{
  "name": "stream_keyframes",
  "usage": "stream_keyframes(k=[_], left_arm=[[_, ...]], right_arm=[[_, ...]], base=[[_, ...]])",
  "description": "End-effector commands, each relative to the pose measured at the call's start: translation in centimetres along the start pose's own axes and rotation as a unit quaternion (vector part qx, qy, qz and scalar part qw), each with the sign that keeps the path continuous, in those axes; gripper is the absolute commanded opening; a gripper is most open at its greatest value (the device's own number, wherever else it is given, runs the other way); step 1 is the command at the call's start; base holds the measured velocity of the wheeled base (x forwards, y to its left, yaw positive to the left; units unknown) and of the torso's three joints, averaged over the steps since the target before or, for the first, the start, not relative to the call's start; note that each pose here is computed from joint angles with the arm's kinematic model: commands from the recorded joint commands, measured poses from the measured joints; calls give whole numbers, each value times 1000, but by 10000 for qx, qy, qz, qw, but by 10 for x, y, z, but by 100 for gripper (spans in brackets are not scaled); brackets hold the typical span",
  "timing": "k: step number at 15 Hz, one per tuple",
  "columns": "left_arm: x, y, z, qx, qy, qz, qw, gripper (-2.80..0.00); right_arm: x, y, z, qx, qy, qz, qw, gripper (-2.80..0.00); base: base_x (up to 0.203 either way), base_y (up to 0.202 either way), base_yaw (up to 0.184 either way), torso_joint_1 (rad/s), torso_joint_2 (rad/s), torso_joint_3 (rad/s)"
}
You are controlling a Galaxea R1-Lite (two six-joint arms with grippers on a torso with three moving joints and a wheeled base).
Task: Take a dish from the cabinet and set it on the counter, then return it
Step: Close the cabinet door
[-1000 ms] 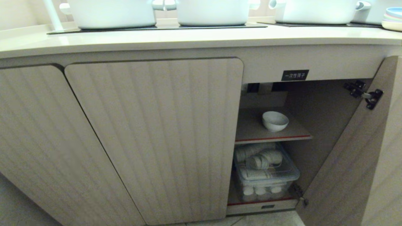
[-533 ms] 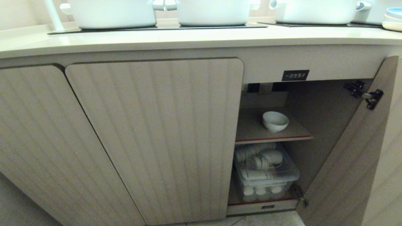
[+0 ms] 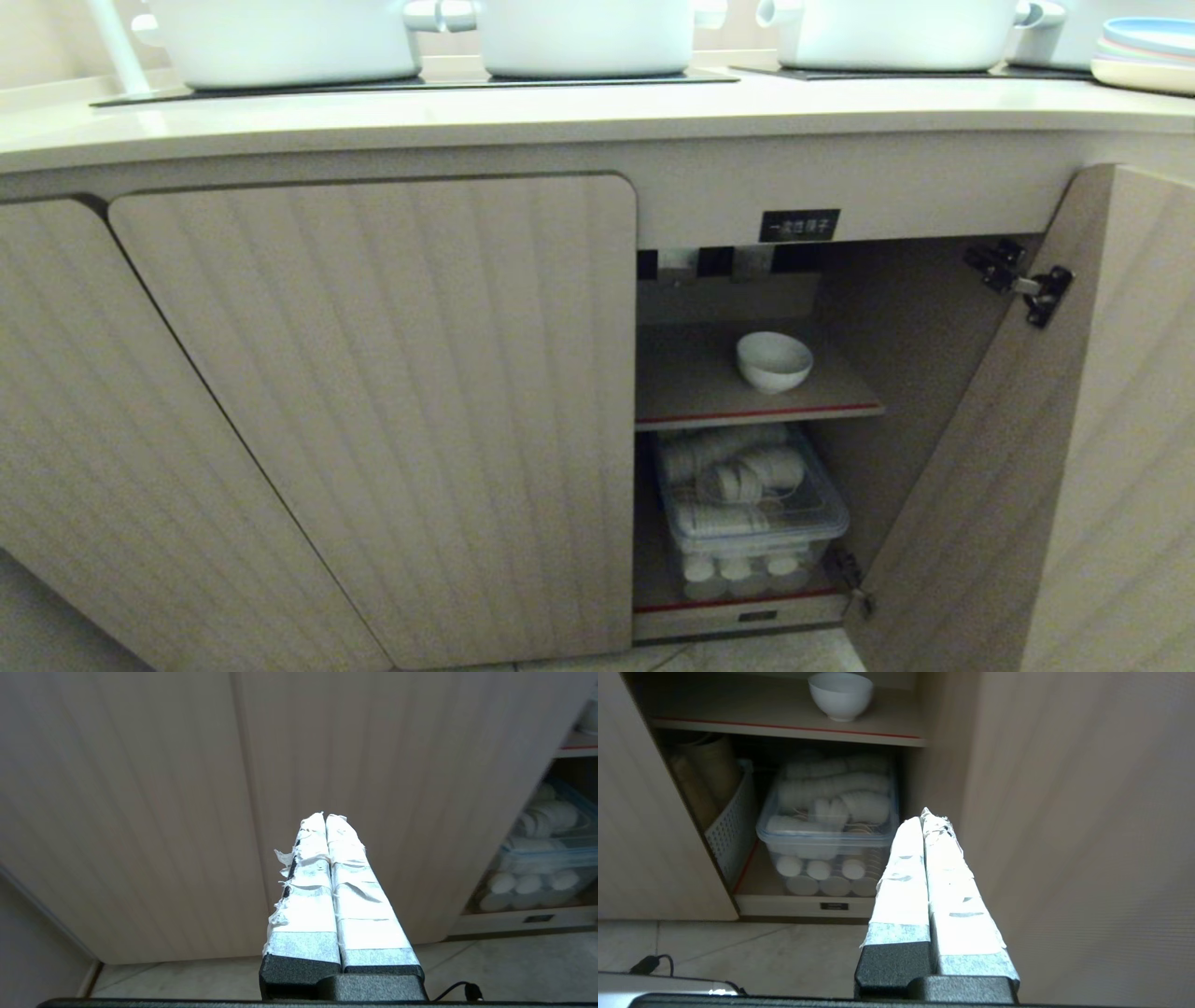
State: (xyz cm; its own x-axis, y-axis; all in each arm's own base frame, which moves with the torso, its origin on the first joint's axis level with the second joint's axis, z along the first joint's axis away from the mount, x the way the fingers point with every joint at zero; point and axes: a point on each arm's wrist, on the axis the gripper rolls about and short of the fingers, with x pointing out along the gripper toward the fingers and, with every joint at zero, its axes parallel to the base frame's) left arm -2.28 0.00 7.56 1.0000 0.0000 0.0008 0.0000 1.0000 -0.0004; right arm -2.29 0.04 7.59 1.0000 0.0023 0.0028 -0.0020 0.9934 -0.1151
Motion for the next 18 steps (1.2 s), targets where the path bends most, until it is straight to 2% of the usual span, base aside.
stream_keyframes(k=[1, 18], left_arm=[[0, 0, 0, -1, -4, 0, 10000, -280], [0, 0, 0, -6, -4, 4, 10000, -280]], right_arm=[[0, 0, 0, -6, -1, -5, 10000, -280], [0, 0, 0, -6, -8, 3, 10000, -280]], base=[[0, -104, 2, 5, 0, 3], [0, 0, 0, 0, 0, 0]])
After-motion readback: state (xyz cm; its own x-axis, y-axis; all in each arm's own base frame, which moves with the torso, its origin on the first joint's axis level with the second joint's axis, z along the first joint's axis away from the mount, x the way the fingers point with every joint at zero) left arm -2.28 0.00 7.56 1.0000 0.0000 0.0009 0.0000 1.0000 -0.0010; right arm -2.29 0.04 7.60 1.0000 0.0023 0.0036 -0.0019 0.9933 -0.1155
